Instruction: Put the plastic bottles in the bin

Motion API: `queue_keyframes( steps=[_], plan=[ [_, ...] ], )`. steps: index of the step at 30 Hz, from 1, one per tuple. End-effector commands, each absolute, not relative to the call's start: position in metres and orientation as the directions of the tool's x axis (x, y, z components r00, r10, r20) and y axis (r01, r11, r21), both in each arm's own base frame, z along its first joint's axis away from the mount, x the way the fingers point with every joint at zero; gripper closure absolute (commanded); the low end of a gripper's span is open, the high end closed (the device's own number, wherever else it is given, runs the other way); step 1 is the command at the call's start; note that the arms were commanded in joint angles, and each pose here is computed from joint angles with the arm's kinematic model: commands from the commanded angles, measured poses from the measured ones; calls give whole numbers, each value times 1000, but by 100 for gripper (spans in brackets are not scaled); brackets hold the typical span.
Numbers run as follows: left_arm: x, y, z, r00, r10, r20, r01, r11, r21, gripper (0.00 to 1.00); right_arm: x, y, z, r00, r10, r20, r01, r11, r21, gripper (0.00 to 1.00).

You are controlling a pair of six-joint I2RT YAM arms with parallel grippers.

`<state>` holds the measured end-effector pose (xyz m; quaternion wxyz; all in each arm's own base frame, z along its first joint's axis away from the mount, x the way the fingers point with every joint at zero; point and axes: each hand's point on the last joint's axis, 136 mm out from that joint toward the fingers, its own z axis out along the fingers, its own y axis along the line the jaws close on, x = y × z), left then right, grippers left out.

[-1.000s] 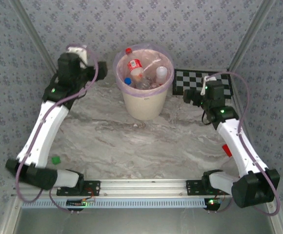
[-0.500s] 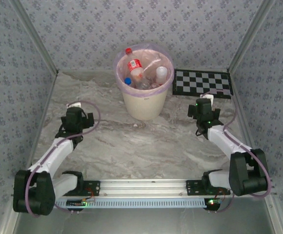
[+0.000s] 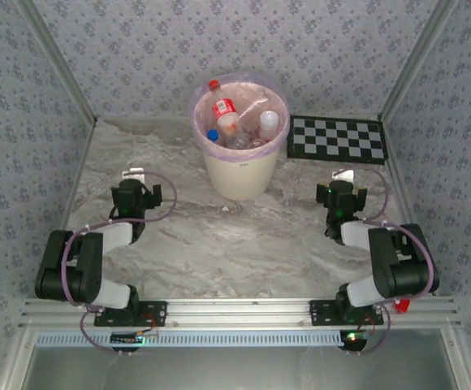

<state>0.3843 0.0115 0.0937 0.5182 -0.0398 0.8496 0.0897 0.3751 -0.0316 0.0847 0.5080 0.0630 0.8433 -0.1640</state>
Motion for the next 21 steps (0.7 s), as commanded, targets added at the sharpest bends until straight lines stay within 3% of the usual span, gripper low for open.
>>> queue_keyframes(
  steps=[1,9,21],
  plan=[
    [395,23,95,-370,-20,-929,-161,986,43,1,386,-31,101,-398,-46,-916,263,951,-162,0],
    [397,19,89,-378,-41,-925,-102,995,-2,1,388,-36,86,-385,6,-923,190,979,-73,0],
    [397,19,88,-381,-41,-924,-102,995,-2,1,387,-33,86,-380,-5,-925,178,981,-78,0]
  ],
)
